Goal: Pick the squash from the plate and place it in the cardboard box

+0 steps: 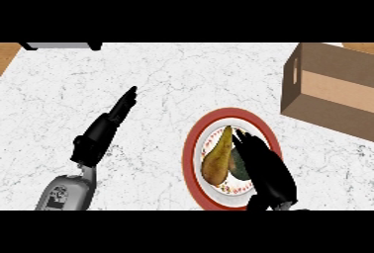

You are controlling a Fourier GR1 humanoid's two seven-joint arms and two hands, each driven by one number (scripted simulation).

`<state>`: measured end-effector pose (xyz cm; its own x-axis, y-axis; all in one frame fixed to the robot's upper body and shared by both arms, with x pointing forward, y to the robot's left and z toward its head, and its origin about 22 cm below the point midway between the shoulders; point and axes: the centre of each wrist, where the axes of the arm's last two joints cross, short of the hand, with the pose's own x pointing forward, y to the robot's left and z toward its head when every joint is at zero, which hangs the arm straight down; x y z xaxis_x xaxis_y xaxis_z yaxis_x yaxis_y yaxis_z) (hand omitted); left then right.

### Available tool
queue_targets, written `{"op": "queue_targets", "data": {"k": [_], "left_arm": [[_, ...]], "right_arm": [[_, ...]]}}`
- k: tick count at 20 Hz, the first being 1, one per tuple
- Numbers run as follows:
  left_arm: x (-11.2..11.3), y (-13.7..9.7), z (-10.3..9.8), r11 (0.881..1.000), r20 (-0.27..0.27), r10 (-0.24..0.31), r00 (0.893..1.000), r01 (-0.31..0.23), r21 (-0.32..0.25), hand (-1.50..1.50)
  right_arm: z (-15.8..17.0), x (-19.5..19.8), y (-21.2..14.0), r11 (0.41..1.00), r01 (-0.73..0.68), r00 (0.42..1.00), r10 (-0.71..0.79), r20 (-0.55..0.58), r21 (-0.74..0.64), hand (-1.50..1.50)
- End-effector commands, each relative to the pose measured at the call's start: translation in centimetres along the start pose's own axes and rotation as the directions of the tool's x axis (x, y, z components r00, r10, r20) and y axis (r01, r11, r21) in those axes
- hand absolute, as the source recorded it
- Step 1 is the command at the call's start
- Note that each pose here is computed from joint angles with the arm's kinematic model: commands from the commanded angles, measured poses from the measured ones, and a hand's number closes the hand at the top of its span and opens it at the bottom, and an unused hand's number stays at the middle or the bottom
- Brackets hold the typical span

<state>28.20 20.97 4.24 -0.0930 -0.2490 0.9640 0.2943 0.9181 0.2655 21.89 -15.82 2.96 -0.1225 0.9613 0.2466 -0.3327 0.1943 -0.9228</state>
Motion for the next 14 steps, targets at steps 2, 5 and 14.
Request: {"op": "queue_targets", "data": {"k": [2, 5, 14], "left_arm": [[-0.5, -0.2, -0.4, 1.0, 0.006, 0.003, 1.0, -0.003, 0.002, 0.0], [-1.7, -0.2, 0.1, 1.0, -0.001, 0.007, 1.0, -0.007, 0.001, 0.0], [0.8, -1.6, -0.4, 1.0, -0.006, 0.01, 1.0, -0.01, -0.001, 0.0]], "right_arm": [[-0.7, 1.0, 0.4, 0.999, -0.044, 0.998, 0.044, -0.034, 0.006, -1.5], [-1.3, 0.6, 1.7, 0.998, -0.063, 0.997, 0.064, -0.038, 0.017, -1.5], [-1.5, -2.2, 1.0, 0.995, -0.095, 0.995, 0.095, 0.021, -0.016, 1.5]]}}
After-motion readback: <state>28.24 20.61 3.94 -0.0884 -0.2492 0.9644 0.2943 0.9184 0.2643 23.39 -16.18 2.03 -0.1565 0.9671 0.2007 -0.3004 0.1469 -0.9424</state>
